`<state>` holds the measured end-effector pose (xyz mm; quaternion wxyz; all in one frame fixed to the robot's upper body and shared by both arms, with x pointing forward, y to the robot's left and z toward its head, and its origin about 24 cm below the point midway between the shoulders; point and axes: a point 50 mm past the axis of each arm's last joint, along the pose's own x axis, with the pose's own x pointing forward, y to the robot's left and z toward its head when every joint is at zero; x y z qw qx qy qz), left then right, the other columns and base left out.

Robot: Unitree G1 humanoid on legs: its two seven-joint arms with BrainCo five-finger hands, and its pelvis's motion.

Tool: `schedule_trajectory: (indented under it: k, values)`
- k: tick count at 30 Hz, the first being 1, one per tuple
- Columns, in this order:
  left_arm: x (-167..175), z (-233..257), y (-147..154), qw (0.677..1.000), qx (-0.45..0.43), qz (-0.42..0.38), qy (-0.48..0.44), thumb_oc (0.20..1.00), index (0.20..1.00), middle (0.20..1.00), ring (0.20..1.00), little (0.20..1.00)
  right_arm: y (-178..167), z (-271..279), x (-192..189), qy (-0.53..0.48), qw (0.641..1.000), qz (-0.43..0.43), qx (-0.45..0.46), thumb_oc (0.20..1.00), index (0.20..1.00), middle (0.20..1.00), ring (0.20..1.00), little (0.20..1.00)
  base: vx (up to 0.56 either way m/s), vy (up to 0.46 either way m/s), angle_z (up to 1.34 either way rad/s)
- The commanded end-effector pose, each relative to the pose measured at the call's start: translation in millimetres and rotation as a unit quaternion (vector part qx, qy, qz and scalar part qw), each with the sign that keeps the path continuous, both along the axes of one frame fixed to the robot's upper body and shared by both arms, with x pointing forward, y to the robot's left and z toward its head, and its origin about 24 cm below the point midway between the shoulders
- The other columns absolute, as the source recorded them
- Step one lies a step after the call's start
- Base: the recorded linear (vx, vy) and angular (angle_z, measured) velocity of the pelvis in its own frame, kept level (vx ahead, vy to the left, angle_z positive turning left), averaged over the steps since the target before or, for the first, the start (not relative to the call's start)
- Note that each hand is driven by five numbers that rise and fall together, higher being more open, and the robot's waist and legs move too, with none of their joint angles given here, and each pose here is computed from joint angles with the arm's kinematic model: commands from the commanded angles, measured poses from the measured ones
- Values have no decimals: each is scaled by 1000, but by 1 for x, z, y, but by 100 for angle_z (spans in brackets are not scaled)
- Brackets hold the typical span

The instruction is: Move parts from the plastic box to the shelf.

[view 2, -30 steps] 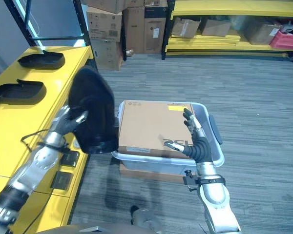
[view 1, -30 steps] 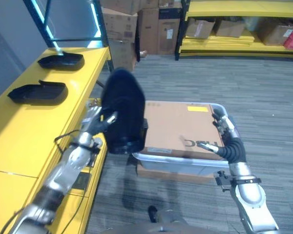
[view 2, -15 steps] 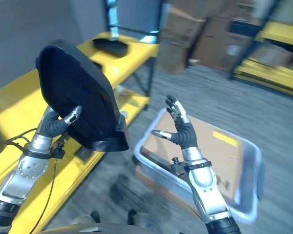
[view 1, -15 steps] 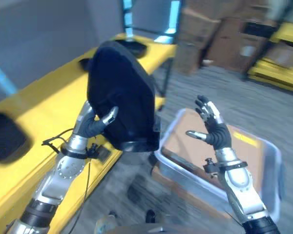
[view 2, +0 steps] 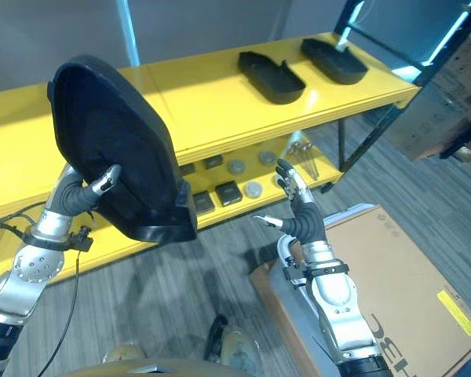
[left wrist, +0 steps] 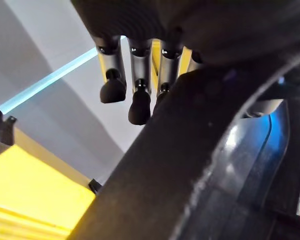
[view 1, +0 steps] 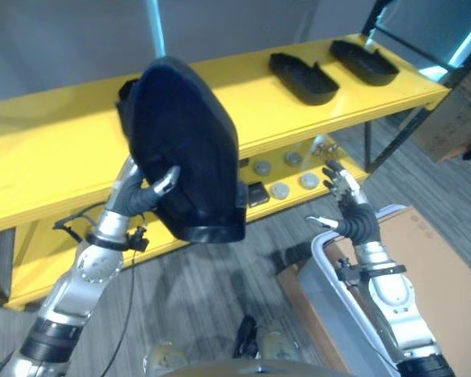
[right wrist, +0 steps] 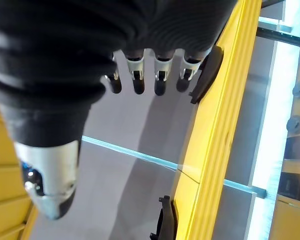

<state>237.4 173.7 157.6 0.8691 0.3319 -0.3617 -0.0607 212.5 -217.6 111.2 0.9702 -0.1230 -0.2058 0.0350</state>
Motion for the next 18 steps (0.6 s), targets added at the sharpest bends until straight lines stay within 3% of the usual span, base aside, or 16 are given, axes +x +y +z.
schedule_trajectory:
  k: [1, 12, 18]
  values:
    - [-3, 27, 4, 997, 3, -1, -72, 200, 200, 200, 200, 200, 5, 22, -2, -63, 998, 16, 27, 1000, 1000, 1000, 1000, 1000, -46, 110, 56]
    - [-6, 28, 20, 997, 25, 31, -73, 200, 200, 200, 200, 200, 30, 10, 8, -44, 995, 52, 68, 1000, 1000, 1000, 1000, 1000, -141, 166, 1]
    - [6, 33, 5, 996, 37, -7, -82, 200, 200, 200, 200, 200, 22, 2, 2, -29, 996, 29, 77, 1000, 1000, 1000, 1000, 1000, -85, 108, 53]
